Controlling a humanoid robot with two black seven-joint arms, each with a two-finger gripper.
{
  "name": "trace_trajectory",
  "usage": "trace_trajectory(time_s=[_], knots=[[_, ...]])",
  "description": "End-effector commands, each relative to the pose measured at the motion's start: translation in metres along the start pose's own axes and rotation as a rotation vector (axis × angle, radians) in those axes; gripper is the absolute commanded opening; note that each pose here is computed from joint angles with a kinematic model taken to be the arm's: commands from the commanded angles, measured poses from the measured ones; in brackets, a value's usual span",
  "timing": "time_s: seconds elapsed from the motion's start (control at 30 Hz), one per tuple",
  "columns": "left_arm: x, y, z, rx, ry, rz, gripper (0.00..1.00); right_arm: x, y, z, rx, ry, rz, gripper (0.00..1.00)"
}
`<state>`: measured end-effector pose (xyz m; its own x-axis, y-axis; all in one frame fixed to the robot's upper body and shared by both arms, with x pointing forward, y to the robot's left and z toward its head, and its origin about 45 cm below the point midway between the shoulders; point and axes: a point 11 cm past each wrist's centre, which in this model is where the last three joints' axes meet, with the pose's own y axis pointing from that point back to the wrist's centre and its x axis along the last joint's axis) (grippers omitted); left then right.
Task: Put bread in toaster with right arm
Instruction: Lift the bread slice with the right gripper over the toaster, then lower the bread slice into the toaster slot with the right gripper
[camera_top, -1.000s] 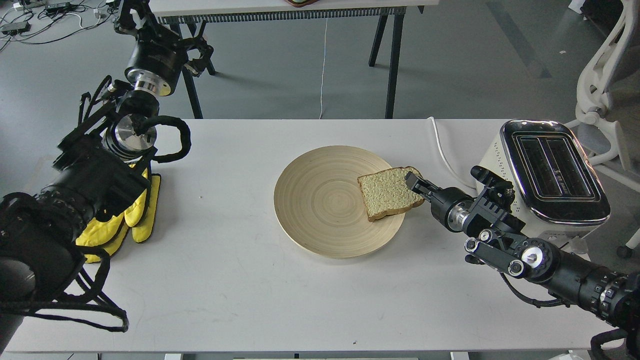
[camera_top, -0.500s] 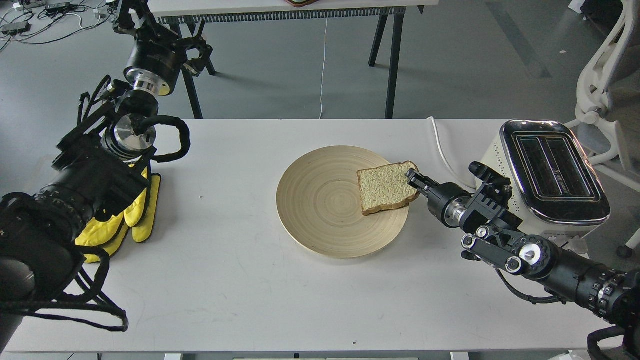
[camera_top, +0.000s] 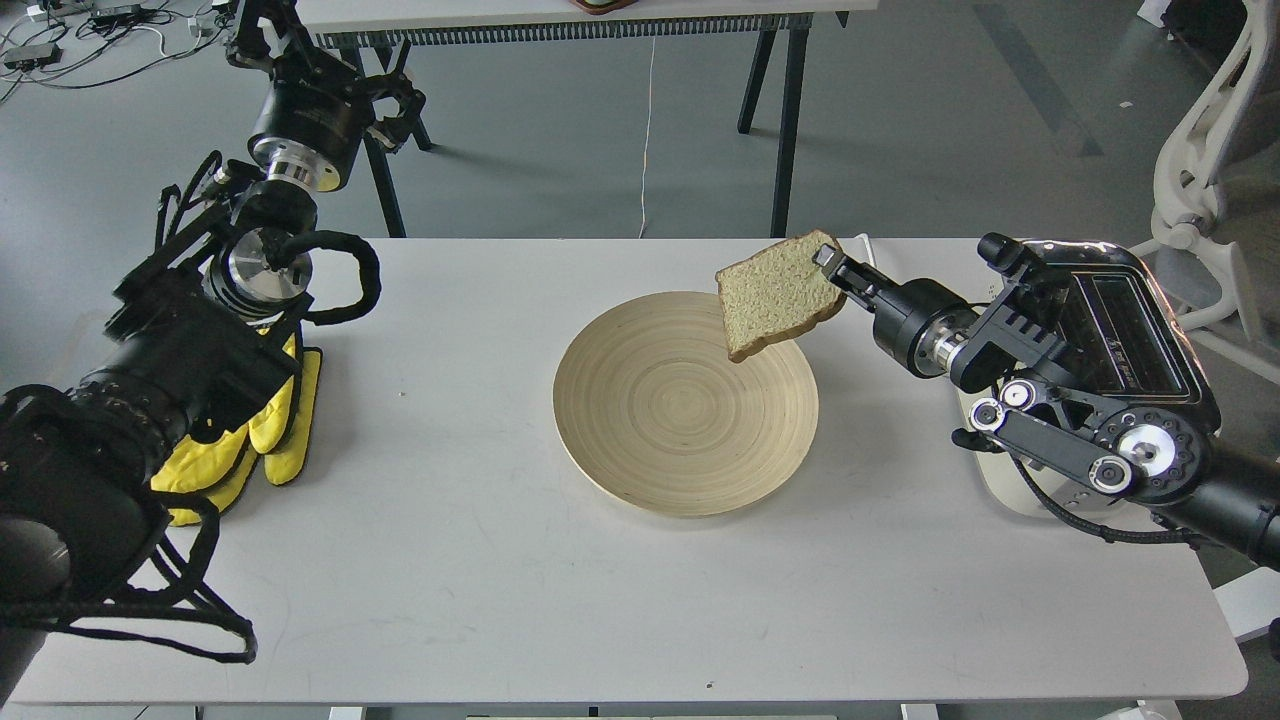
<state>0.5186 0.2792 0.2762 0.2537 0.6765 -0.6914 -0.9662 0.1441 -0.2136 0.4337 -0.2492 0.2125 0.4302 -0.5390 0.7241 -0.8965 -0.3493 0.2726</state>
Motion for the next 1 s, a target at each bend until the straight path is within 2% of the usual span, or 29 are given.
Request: trace_trajectory(time_s=[0.0, 0.17, 0.3, 0.6, 0.87, 0.97], knots=[[0.000, 0.000, 0.000, 0.000, 0.000, 0.000, 1.00, 0.060, 0.018, -0.003, 0.007, 0.075, 0.076, 0.02], [0.000, 0.000, 0.000, 0.000, 0.000, 0.000, 1.00, 0.130, 0.065, 0.000, -0.029, 0.182, 0.098, 0.03], [0.000, 0.000, 0.000, 0.001, -0.001, 0.000, 1.00, 0.155, 0.108, 0.000, -0.074, 0.254, 0.061, 0.02], [0.000, 0.000, 0.000, 0.002, -0.002, 0.000, 1.00, 0.172, 0.171, 0.029, -0.212, 0.485, 0.016, 0.02], [0.000, 0.000, 0.000, 0.003, -0.003, 0.000, 1.00, 0.167, 0.178, 0.068, -0.319, 0.523, -0.026, 0.02], [0.000, 0.000, 0.000, 0.004, -0.005, 0.000, 1.00, 0.151, 0.164, 0.075, -0.316, 0.511, -0.057, 0.02]])
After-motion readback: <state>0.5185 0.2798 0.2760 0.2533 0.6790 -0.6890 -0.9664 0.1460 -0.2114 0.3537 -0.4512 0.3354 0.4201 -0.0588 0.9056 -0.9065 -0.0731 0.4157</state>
